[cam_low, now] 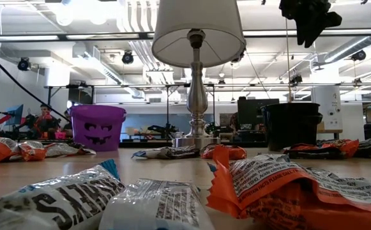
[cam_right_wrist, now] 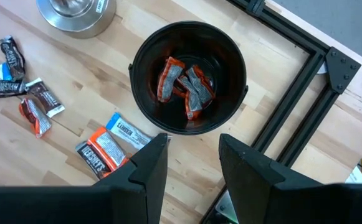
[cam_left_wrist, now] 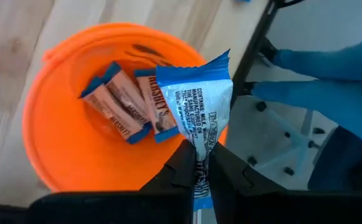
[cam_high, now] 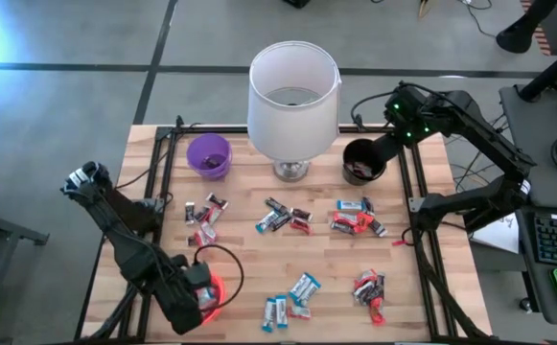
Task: Organize candy in baskets
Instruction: Put the white chocolate bar into the orange bucket, then put the brown chocolate bar into the purple bucket
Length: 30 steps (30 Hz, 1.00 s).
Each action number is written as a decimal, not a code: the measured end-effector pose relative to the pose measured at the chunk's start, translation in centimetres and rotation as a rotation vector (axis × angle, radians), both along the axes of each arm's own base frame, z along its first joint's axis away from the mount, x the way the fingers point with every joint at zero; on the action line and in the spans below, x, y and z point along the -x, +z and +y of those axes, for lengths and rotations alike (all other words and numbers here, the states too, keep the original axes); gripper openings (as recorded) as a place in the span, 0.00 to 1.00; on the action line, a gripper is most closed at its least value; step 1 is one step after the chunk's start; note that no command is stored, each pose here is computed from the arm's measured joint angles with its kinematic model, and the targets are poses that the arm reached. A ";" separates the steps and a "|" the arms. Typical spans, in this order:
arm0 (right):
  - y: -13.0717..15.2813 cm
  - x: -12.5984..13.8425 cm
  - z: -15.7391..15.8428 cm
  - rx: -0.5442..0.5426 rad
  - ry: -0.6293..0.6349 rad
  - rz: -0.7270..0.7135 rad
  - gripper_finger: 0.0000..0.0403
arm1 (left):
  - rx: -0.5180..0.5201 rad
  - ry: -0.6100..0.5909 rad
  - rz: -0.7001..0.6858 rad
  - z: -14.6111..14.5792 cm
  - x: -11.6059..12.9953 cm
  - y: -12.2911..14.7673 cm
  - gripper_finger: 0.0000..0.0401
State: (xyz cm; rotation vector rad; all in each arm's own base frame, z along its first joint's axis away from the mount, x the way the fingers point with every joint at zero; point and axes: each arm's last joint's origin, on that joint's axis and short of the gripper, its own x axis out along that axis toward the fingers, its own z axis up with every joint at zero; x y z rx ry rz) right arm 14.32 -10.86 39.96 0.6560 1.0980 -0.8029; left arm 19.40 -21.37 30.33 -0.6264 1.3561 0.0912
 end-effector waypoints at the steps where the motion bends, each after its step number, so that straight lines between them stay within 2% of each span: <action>1: 0.0 0.0 0.0 0.000 0.000 0.000 0.34 | -0.006 0.006 0.007 0.1 0.0 0.0 0.04; 9: 0.0 0.0 0.0 0.000 0.000 0.000 0.34 | -0.010 0.009 0.014 0.2 0.1 0.6 0.23; 14: 0.0 0.0 0.0 0.000 0.000 0.000 0.34 | -0.019 0.005 0.031 0.3 0.3 0.6 0.30; 18: 0.0 0.0 0.0 0.000 0.000 0.000 0.34 | -0.112 0.006 0.109 1.3 1.0 0.3 0.32; 21: 0.0 0.0 0.0 0.000 0.000 0.000 0.34 | -0.195 0.051 0.151 2.6 1.5 0.6 0.31; 25: 0.0 0.0 0.0 0.000 0.000 0.000 0.34 | -0.253 0.133 0.119 4.6 1.7 1.4 0.29; 30: 0.0 0.0 0.0 0.001 0.001 0.000 0.34 | -0.328 0.309 0.066 8.4 1.9 2.4 0.27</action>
